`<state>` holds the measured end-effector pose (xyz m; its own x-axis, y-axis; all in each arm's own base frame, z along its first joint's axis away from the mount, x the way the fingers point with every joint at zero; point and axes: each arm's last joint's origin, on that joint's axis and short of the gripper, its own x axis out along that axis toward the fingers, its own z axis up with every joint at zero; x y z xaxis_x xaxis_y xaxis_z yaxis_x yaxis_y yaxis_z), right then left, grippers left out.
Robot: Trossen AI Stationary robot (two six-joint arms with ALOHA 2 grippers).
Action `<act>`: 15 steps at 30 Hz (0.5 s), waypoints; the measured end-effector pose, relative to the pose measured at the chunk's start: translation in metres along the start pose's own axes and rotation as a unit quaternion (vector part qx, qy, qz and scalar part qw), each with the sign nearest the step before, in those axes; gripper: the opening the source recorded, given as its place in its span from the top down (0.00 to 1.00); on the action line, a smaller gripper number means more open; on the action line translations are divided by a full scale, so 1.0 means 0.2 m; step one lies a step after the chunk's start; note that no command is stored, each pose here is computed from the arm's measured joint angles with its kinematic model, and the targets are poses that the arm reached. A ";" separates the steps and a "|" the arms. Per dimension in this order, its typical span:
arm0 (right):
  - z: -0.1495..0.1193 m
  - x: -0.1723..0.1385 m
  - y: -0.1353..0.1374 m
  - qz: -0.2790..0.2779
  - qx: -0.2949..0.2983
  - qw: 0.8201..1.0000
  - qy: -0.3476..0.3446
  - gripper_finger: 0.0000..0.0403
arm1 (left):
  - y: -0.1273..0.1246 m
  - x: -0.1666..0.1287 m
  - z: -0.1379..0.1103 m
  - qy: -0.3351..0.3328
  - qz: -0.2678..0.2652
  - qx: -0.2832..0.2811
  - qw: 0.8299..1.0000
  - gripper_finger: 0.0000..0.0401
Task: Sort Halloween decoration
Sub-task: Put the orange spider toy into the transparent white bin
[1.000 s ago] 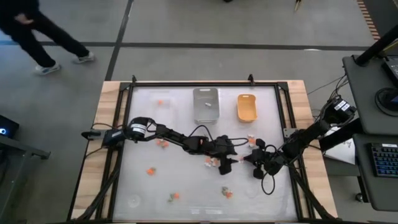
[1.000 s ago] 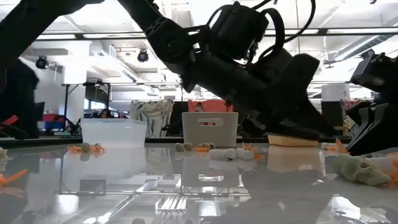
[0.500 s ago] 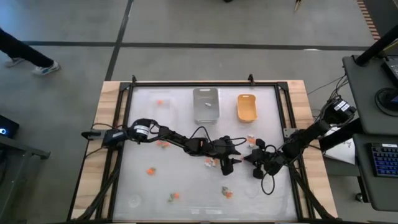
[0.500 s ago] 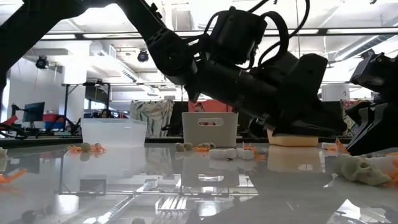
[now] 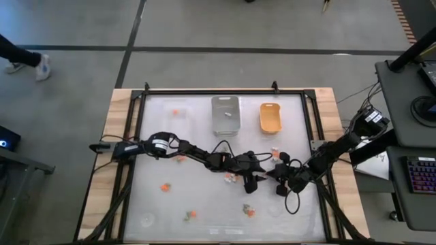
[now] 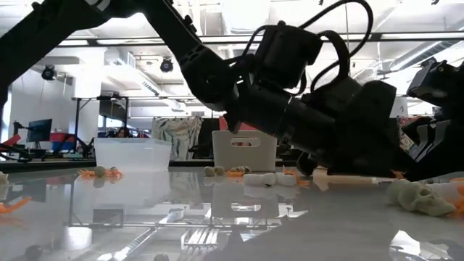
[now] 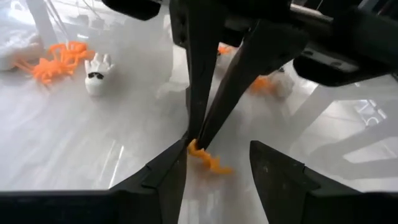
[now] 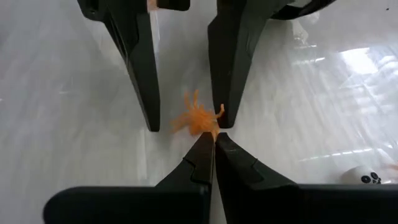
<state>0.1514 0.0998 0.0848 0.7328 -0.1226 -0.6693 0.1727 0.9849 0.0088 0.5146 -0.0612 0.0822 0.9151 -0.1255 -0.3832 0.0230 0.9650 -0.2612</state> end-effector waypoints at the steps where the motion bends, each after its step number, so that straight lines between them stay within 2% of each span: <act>1: 0.00 0.00 0.00 0.000 0.000 1.000 0.000 0.98 | 0.00 0.00 0.00 0.001 0.000 -0.002 1.000 0.63; 15: 0.01 0.00 0.00 0.003 -0.001 1.000 -0.005 0.98 | 0.00 0.00 0.00 0.012 0.004 -0.002 1.000 0.97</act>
<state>0.1518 0.1000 0.0867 0.7403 -0.1184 -0.6618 0.1680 0.9857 0.0116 0.5136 -0.0608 0.0817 0.9051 -0.1234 -0.4069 0.0139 0.9650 -0.2619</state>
